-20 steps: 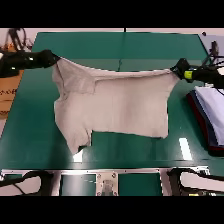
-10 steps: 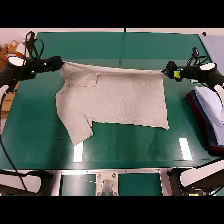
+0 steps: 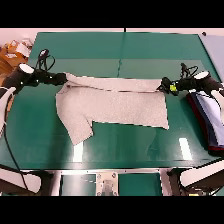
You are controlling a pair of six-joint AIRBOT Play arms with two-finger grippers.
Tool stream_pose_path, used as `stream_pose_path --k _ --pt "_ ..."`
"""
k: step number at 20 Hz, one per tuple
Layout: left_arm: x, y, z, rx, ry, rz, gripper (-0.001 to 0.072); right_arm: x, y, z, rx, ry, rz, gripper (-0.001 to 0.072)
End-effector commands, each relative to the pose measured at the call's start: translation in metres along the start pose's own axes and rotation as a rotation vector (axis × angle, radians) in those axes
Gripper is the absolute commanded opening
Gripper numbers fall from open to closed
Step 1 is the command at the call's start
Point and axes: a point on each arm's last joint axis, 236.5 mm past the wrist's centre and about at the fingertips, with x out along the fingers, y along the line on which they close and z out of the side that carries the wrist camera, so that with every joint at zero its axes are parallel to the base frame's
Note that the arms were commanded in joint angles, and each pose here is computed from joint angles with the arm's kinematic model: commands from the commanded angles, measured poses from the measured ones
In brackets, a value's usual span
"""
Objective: Fold the shirts.
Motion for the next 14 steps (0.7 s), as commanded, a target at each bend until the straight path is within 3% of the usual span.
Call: stream_pose_path --k 1,2,3,4,5,6,7,9,11,14 --pt "0.003 -0.007 -0.019 -0.034 0.078 -0.037 0.0135 -0.003 0.004 -0.018 -0.007 0.08 0.012 0.0259" --pt "-0.003 -0.015 -0.027 -0.048 0.132 -0.07 0.0522 -0.013 0.008 -0.02 -0.02 0.109 0.023 0.0363" --pt "-0.011 -0.02 -0.035 -0.067 0.188 -0.096 0.061 -0.027 0.011 -0.02 -0.017 0.14 0.041 0.0347" --pt "-0.023 -0.022 -0.044 -0.081 0.255 -0.121 0.0595 -0.041 0.012 -0.02 0.006 0.164 0.05 0.0344" --pt "-0.037 -0.022 -0.052 -0.116 0.321 -0.135 0.0595 -0.055 0.008 -0.02 0.031 0.18 0.047 0.0248" --pt "-0.049 -0.019 -0.06 -0.161 0.379 -0.142 0.0594 -0.069 0.003 -0.022 0.046 0.189 0.04 0.0104" --pt "-0.061 -0.017 -0.068 -0.2 0.429 -0.151 0.0591 -0.081 -0.003 -0.026 0.06 0.201 0.023 0.0053" --pt "-0.082 -0.02 -0.09 -0.24 0.543 -0.194 0.0015 -0.098 -0.014 -0.043 0.073 0.234 -0.026 0.0011" --pt "-0.094 -0.03 -0.104 -0.25 0.626 -0.219 0.002 -0.11 -0.02 -0.067 0.068 0.243 -0.078 0.001" --pt "-0.113 -0.032 -0.117 -0.248 0.595 -0.138 0.002 -0.127 -0.017 -0.11 0.088 0.2 -0.089 0.001"
